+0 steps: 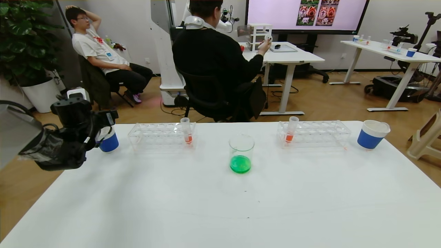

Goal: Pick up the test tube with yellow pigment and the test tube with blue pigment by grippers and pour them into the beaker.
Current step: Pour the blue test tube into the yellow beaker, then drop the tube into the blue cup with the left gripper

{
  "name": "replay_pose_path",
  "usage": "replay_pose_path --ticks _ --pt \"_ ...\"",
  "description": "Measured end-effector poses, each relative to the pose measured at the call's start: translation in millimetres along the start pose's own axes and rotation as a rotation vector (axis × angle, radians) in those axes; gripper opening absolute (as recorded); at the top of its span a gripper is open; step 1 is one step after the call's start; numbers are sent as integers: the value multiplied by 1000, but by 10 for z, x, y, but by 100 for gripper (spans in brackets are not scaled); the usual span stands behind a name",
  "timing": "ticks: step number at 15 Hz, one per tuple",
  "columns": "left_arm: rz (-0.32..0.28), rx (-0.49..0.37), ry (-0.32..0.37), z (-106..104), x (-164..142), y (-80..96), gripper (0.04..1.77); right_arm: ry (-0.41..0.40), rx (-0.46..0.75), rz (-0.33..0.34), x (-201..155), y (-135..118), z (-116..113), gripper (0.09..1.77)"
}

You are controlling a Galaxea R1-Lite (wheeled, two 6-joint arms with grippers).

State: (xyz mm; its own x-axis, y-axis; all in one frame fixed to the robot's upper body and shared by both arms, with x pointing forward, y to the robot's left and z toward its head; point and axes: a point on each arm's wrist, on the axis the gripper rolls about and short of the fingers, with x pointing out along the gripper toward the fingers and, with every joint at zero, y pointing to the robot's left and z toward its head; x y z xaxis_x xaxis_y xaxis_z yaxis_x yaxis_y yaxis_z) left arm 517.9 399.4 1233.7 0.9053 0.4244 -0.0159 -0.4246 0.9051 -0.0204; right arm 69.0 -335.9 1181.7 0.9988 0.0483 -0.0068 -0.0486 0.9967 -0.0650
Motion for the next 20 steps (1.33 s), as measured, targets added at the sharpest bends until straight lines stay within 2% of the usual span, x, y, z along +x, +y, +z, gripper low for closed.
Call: replay_pose_path --ticks 5,6,8,11,14,17,20 --pt "-182 -26 -57 406 -502 -700 175 0 0 0 0 0 0 174" --pt "-211 -35 -75 516 -635 -777 175 0 0 0 0 0 0 174" --pt "-251 -45 -99 716 -887 -823 175 0 0 0 0 0 0 174" --pt "-286 -33 -132 1053 -1293 -703 175 0 0 0 0 0 0 174" --pt "-287 -7 -181 1364 -1704 -435 175 0 0 0 0 0 0 174" --pt "-285 13 -220 1552 -2143 -134 175 0 0 0 0 0 0 174" --pt "-278 34 -244 1644 -2604 189 175 0 0 0 0 0 0 174"
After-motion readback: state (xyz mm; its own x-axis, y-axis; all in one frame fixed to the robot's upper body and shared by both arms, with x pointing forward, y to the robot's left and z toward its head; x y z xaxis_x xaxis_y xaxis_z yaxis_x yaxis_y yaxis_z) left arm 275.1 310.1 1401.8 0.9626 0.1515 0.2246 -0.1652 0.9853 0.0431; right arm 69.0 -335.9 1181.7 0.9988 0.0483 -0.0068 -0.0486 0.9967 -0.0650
